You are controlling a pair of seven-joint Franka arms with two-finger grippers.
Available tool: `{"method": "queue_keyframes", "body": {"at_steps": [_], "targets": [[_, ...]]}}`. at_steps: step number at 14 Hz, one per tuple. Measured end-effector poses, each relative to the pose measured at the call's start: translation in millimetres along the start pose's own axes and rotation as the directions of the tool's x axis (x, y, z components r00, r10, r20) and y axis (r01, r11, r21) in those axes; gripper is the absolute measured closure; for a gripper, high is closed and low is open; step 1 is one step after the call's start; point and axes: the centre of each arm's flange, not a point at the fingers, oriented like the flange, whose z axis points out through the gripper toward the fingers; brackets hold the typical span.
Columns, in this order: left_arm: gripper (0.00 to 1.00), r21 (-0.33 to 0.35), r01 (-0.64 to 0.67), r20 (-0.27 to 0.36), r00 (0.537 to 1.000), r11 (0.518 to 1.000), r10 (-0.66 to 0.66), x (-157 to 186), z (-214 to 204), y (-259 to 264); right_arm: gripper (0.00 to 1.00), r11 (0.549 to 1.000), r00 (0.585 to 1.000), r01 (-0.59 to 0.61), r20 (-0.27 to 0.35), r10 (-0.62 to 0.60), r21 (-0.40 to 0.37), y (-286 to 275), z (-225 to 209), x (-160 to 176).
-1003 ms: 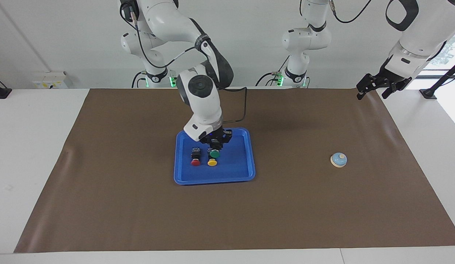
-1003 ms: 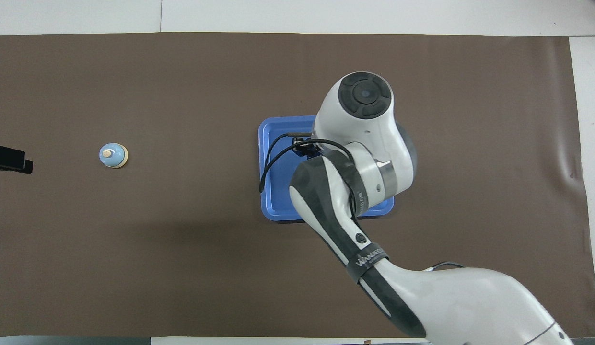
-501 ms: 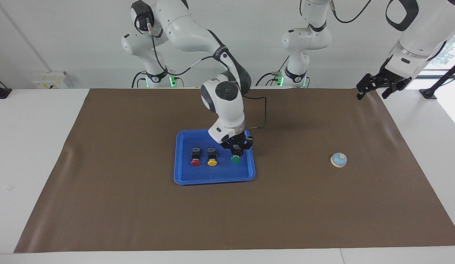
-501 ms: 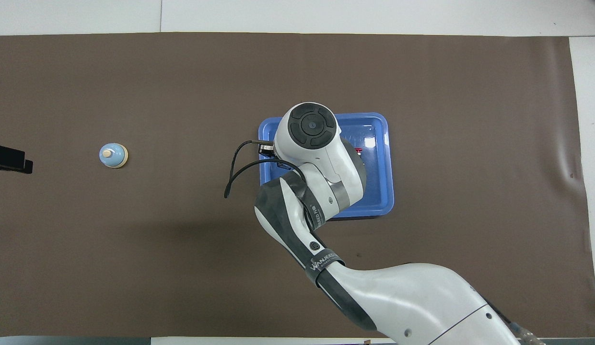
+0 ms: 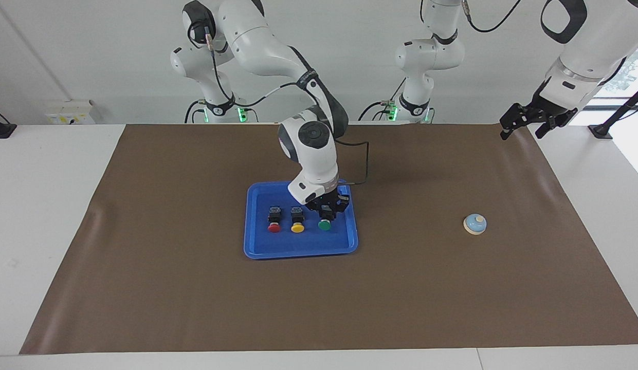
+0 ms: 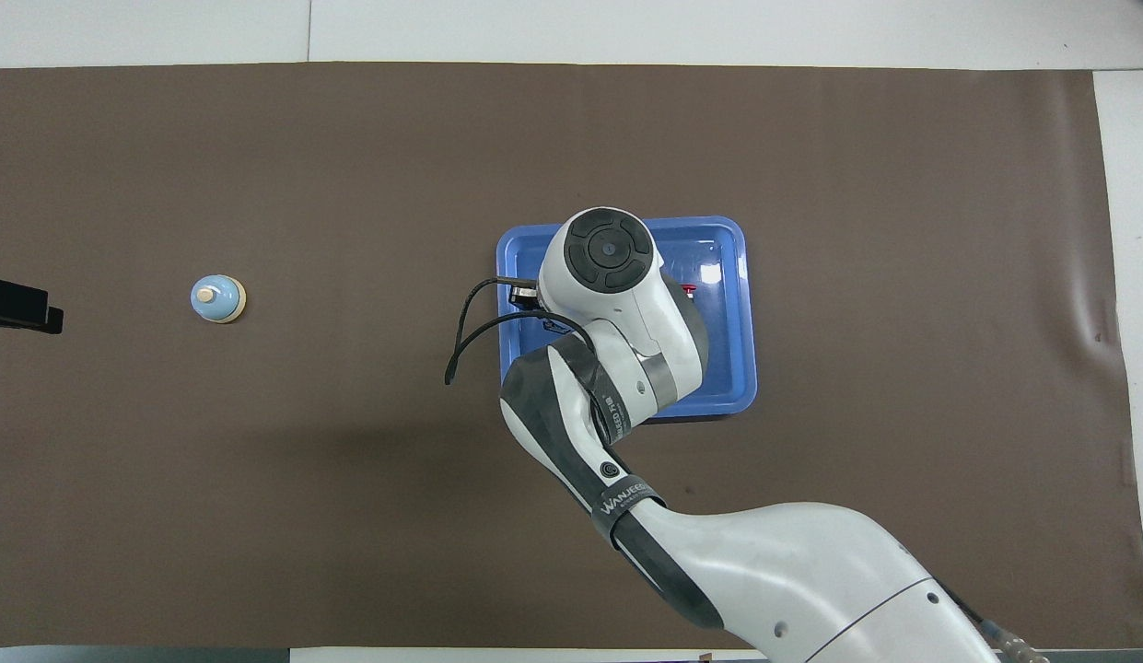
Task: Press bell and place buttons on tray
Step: 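Place the green button in the tray beside the yellow one, then withdraw the right gripper to rest while the left gripper approaches the bell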
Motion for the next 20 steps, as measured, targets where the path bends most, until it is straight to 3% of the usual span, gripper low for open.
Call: {"method": "queue_keyframes", "body": {"at_steps": [3,6,9,12,13,15,20], "targets": [[0.0,0.0,0.0,0.0,1.0,1.0,0.0,0,0,0,0.59,1.0,1.0,-0.009,-0.017,0.01,0.02,4,8,-3],[0.0,0.0,0.0,0.0,1.0,1.0,0.0,0,0,0,0.36,0.999,1.0,-0.019,-0.011,0.019,0.034,3,9,-5],[0.0,0.0,0.0,0.0,1.0,1.0,0.0,0,0,0,0.27,0.999,1.0,-0.02,-0.018,0.021,0.043,3,-2,-3],[0.0,0.0,0.0,0.0,1.0,1.0,0.0,0,0,0,0.23,0.999,0.999,-0.032,0.018,0.031,0.017,10,-27,6],[0.0,0.0,0.0,0.0,1.0,1.0,0.0,0,0,0,0.17,0.999,0.999,-0.034,0.034,0.033,0.007,20,-42,13],[0.0,0.0,0.0,0.0,1.0,1.0,0.0,0,0,0,0.0,1.0,0.997,0.005,0.08,-0.003,-0.018,57,-76,31],[0.0,0.0,0.0,0.0,1.0,1.0,0.0,0,0,0,0.0,0.988,0.967,0.145,0.22,-0.13,-0.051,212,-162,74]]}}
